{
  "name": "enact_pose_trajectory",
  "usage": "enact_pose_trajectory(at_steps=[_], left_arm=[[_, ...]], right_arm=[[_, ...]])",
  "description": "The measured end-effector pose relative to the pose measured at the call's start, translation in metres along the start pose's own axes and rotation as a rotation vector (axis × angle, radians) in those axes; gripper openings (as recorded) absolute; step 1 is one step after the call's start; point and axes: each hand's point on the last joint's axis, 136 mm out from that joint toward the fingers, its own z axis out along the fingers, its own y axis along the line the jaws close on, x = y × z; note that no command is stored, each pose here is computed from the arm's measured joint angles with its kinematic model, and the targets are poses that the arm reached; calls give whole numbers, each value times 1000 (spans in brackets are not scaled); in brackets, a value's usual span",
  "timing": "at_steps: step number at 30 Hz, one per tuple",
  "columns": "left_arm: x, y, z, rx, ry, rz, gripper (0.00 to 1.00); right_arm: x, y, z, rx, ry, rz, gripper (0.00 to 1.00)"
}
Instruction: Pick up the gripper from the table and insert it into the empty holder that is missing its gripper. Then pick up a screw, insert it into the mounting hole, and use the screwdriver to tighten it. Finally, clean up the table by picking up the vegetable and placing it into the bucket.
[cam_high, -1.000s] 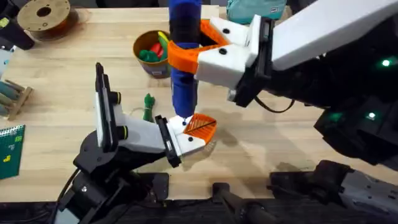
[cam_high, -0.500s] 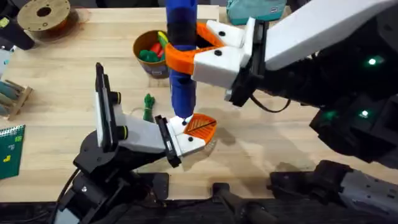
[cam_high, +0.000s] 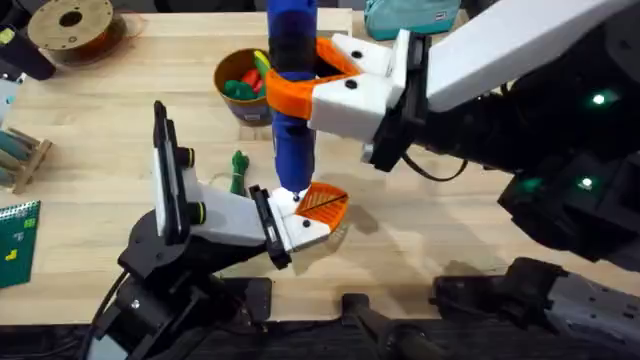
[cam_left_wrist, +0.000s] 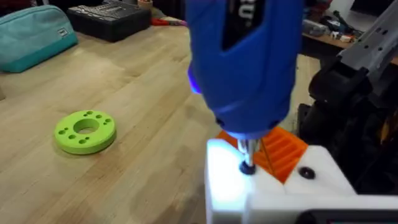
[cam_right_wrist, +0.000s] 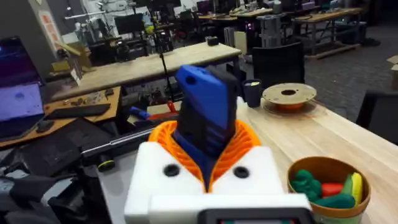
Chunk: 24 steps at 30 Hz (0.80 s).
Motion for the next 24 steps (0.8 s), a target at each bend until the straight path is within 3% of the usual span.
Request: enact_pose_trajectory(at_steps=[24], left_arm=[[0, 0, 0, 1, 2, -2, 4]], right_arm=[[8, -5, 4, 9, 15, 23, 32]])
